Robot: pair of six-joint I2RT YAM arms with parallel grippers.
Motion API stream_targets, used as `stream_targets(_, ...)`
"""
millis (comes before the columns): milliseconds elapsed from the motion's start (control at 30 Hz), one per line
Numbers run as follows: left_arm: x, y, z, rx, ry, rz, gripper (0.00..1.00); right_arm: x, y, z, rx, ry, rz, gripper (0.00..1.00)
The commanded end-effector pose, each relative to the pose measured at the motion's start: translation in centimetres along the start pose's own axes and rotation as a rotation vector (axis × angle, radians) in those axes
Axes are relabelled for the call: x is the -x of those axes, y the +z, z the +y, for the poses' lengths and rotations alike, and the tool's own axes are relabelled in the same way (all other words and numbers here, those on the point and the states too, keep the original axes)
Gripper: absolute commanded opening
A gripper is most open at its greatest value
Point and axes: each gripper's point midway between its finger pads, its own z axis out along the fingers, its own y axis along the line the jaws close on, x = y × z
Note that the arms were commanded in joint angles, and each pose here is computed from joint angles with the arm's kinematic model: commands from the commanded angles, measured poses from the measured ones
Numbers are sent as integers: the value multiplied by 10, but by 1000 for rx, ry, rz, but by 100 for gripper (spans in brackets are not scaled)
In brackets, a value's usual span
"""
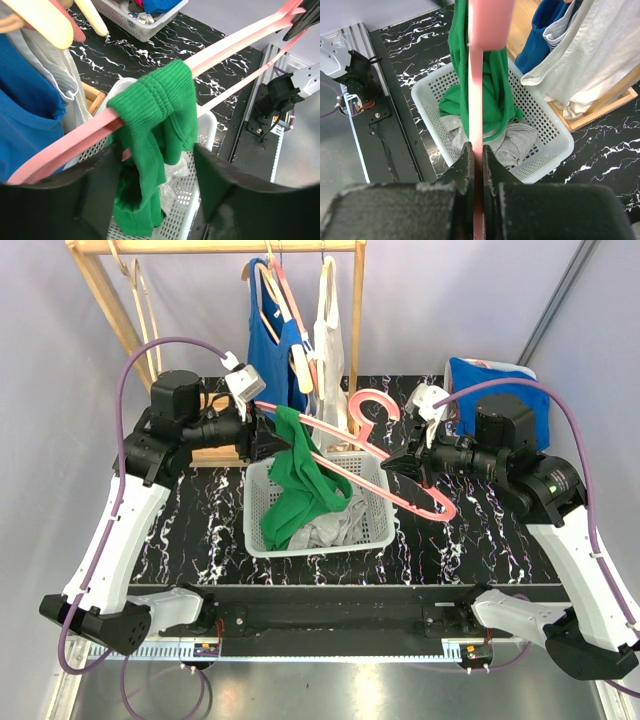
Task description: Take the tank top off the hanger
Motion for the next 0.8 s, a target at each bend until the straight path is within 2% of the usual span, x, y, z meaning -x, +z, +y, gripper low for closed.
stream_targets(0, 22, -6, -11, -40, 70, -75, 25, 37, -6, 4, 22, -48, -122, 0)
stream_targets(33, 24, -6, -12, -50, 66, -79, 12, 38, -5, 4, 22, -46, -121, 0)
stream_targets(100, 29, -5, -16, -72, 53, -91, 0, 39, -5, 4, 24, -44, -123, 0)
stream_targets(300, 33, -7, -16, -70, 61, -103, 0, 36, -5, 2, 11, -41, -117, 0)
stream_targets(400, 49, -22, -12, -50, 60, -144, 0, 29, -8, 0, -16, -43, -109, 0)
stream_targets(500, 71, -49, 14, 43, 69, -212, 0, 19, -7, 0, -23, -38, -99, 0)
stream_targets(533, 76, -68, 37, 111, 47, -244, 0, 20, -12, 2, -25, -40, -108, 0)
stream_targets(567, 73, -73, 45, 95, -102, -270, 0, 17, -13, 4, -24, -36, -105, 0)
stream_targets(600, 85, -81, 48, 50, -68, -318, 0, 15, -17, 5, -30, -39, -108, 0)
stream_targets(633, 85, -91, 62, 81, -107, -337, 0, 18, -26, 9, -40, -52, -128, 0)
stream_targets(767, 67, -89, 82, 192, -134, -307, 0, 19, -42, 14, -67, -67, -146, 0)
